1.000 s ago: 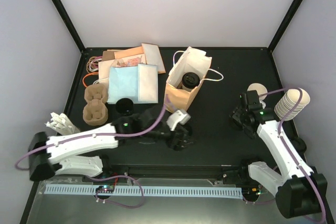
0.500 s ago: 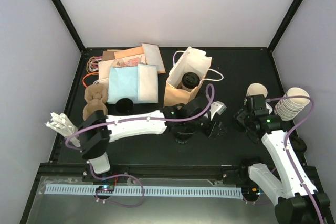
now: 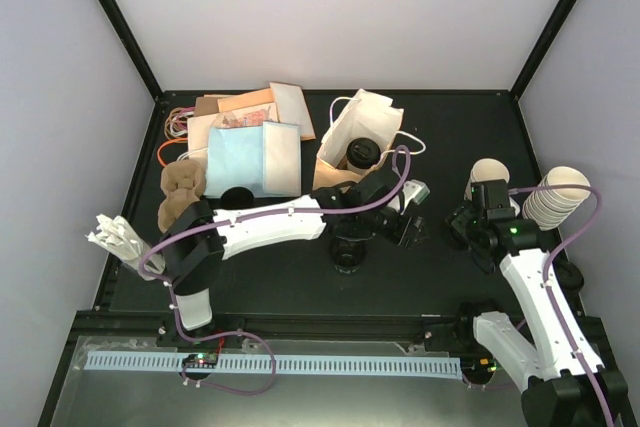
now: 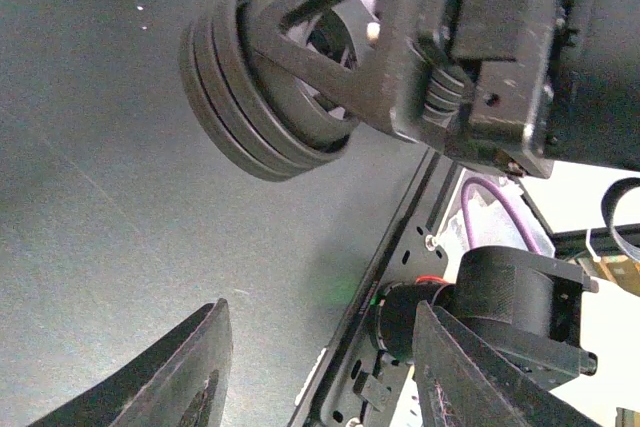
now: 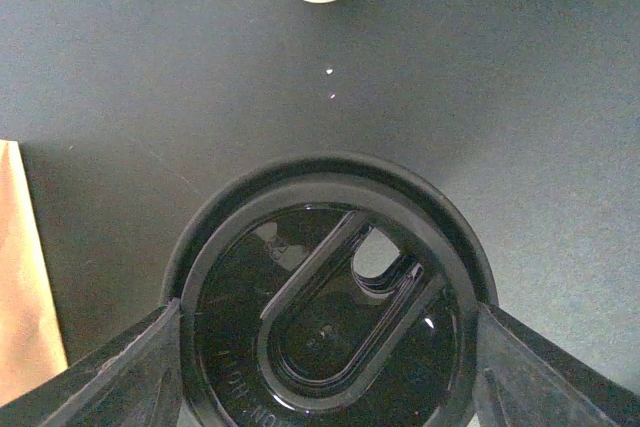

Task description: Pack the takeout coffee

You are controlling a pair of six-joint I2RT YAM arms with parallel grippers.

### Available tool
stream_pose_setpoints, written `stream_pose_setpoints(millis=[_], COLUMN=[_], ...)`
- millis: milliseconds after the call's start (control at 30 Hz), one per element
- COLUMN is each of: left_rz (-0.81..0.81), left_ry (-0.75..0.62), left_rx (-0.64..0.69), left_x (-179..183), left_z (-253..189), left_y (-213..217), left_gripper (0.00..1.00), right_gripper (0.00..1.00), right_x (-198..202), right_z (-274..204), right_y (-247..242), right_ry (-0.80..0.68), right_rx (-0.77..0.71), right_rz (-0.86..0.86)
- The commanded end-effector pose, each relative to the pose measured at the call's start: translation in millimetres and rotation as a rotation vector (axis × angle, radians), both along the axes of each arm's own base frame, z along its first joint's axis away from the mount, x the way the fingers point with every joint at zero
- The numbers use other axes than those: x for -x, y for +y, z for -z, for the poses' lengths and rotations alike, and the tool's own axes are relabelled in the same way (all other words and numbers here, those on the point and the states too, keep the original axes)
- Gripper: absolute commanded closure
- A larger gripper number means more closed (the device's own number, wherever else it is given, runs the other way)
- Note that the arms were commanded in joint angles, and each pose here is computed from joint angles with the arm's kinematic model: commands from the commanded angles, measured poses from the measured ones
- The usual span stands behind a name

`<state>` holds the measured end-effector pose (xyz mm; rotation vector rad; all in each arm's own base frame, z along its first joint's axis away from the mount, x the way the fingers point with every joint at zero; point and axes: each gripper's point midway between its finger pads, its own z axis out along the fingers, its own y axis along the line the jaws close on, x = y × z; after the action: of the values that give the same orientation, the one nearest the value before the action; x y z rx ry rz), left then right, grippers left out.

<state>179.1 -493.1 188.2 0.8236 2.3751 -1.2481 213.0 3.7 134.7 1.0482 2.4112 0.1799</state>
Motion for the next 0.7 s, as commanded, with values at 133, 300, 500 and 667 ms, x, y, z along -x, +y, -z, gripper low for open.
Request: stream_pose_setpoints(millis=[133, 300, 500, 667], left_rz=[0.033, 0.024, 0.033, 0.048], left_ry=[0.014, 0.028, 0.04, 0.044], left_rx=[0.019, 0.021, 0.03, 0.05], left_x=[-15, -23, -31, -33], left_z=[3, 11, 17, 17], left_y=[-15, -19, -28, -36], left_gripper=[0.49, 0.51, 0.52, 0.52], right_gripper=[0.32, 0.32, 0.32, 0.32], right_x=[-1, 2, 4, 4], right_z=[-16, -20, -18, -16], right_y=[17, 20, 22, 23], right_ry=[-0.075, -0.087, -0.078, -0.071], right_rx=[-0.142, -0.17, -0.178, -0.184], right_rz=[0.016, 0.017, 0.013, 0.009])
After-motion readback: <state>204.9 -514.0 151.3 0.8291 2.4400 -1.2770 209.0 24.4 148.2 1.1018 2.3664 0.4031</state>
